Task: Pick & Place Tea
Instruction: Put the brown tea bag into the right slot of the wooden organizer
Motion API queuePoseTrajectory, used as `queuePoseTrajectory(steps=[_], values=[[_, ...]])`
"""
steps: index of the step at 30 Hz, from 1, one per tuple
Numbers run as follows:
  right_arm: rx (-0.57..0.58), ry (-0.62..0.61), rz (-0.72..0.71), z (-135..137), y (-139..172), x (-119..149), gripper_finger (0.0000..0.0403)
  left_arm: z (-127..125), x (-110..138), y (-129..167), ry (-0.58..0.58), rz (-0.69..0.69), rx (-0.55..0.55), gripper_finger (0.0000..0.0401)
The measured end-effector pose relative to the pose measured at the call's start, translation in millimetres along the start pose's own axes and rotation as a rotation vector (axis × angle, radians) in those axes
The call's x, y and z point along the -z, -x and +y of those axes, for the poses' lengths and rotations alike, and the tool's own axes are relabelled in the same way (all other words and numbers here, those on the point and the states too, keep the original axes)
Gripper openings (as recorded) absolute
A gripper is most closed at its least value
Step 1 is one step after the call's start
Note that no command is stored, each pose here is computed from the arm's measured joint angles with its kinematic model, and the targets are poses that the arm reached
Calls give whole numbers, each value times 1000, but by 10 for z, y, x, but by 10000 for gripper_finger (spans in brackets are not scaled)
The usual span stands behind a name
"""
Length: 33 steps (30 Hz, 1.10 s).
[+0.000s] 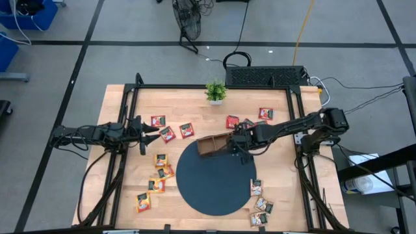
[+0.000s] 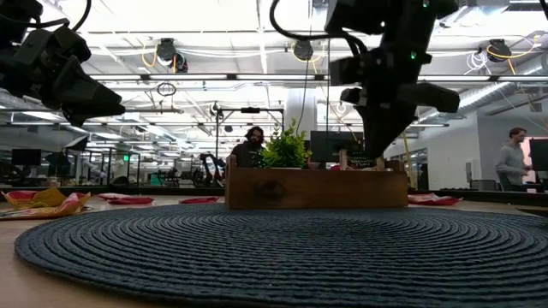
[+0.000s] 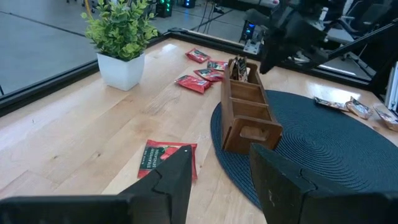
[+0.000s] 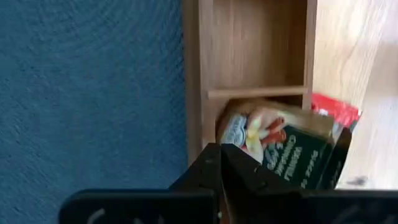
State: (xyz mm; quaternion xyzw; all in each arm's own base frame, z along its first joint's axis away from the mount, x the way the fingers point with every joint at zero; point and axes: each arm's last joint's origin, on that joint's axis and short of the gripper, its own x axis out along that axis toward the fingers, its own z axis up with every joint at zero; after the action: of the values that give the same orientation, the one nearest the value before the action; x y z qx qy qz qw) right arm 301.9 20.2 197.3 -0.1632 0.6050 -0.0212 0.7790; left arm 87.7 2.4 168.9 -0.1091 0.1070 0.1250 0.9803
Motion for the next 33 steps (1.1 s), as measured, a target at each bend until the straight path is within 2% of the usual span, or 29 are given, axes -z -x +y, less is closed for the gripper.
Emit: queuePoseTrajectory(steps=[5,11,25,29,33], values=[[5,-20,8,-71,-68,45,0,0,0,0,0,0,0,161],[-105,-43,-35,-130,-187,97,0,0,0,0,0,0,0,161],[-109,-99,77,-69,-520,234,0,0,0,0,0,0,0,161],[32,-125,82,21,-473,217,0,0,0,0,0,0,0,161],[179,-97,87,144,-435,208,0,0,0,0,0,0,0,161]])
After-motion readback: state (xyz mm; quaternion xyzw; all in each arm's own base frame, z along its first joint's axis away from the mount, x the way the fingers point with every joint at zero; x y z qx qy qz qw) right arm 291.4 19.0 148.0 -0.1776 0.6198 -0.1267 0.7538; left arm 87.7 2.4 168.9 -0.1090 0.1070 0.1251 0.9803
